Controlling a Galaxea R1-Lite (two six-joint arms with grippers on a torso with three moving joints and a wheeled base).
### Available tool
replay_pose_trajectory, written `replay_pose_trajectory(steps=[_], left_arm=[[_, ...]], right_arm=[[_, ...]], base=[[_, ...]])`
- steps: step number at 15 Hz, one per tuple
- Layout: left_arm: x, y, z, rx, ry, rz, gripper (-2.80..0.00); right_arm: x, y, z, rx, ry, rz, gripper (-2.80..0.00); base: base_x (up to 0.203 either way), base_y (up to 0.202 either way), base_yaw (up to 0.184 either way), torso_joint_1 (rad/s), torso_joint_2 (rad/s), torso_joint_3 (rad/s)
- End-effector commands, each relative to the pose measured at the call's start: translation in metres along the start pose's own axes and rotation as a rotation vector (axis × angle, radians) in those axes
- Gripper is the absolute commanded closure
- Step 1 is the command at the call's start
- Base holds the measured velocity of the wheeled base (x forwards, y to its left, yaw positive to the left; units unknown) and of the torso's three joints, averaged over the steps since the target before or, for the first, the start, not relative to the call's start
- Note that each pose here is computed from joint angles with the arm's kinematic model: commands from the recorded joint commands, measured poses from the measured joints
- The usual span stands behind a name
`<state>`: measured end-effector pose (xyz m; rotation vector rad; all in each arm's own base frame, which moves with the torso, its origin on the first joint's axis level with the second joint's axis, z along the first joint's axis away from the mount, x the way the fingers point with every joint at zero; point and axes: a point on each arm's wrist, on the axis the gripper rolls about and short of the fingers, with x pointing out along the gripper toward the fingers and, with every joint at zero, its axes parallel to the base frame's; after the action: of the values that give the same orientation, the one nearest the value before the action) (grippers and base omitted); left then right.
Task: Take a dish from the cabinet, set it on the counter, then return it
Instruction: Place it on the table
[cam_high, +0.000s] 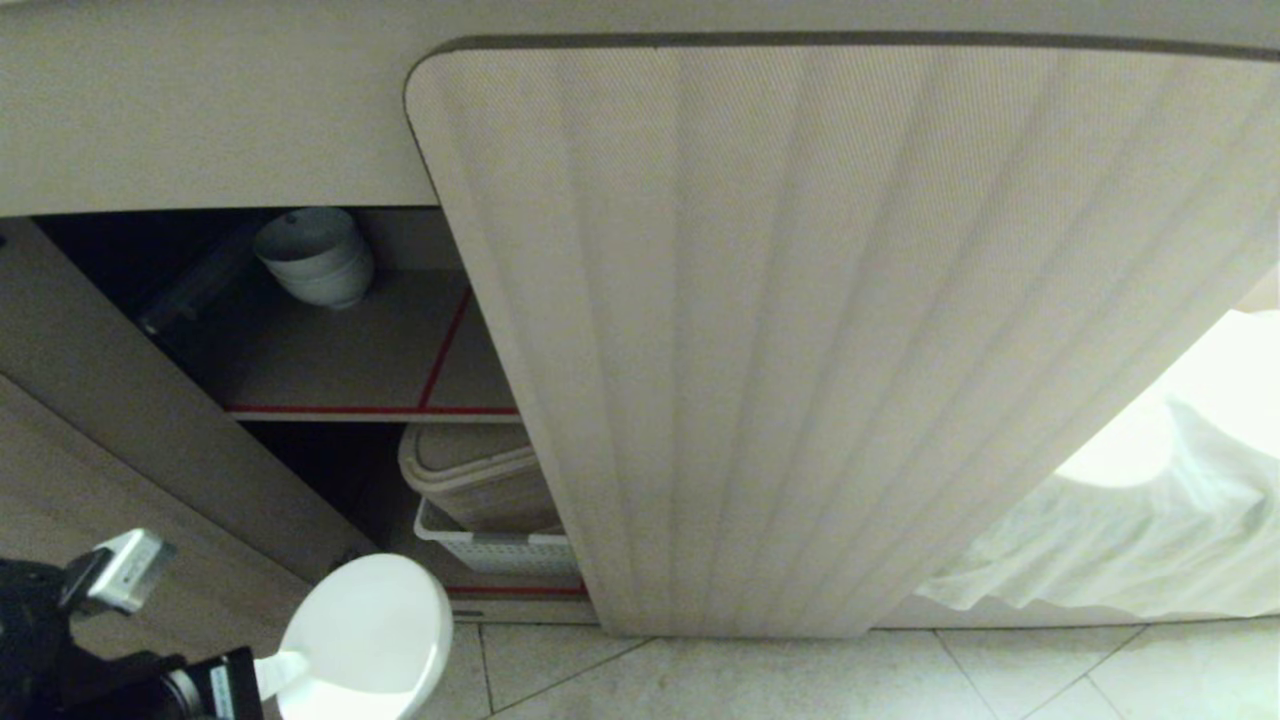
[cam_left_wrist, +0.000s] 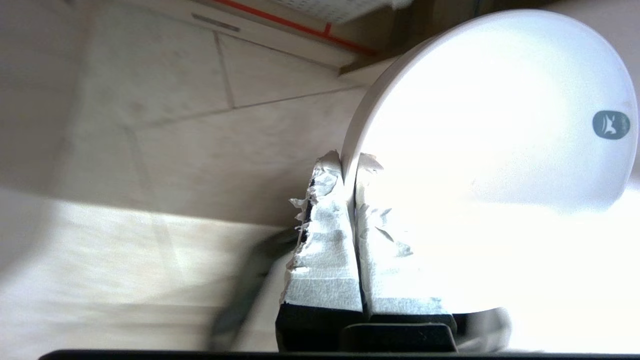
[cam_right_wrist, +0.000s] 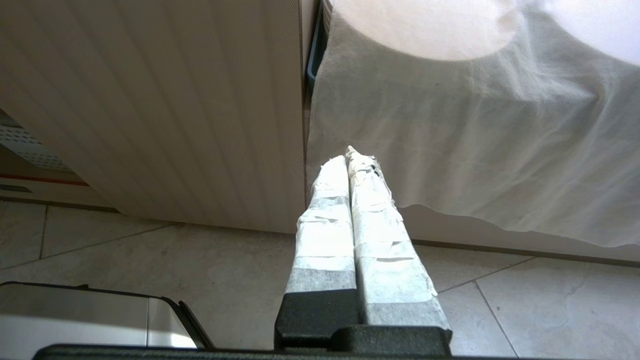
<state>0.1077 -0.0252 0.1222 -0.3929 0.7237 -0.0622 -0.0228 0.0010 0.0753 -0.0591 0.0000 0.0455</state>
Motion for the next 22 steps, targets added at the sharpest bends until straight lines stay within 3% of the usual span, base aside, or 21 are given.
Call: replay_pose_trajectory(steps=[1,7,22], left_arm=[[-0.019,0.005,-0.01,0.068,-0.023,-0.013,0.0],[-0.063,0.016,-0.039,0.192,0.069,-0.06,0.0],[-0.056,0.012,-0.035,0.202,0.136,-0.043,0.0]], right_arm=[[0.0,0.0,0.0,-0.001,0.0,0.002,0.0],[0.0,0.0,0.0,-0.001,0.0,0.001,0.0],[0.0,0.0,0.0,-0.001,0.0,0.001,0.0]], base=[[0.0,0.0,0.0,0.0,0.0,0.0],[0.0,0.0,0.0,0.0,0.0,0.0],[0.0,0.0,0.0,0.0,0.0,0.0]])
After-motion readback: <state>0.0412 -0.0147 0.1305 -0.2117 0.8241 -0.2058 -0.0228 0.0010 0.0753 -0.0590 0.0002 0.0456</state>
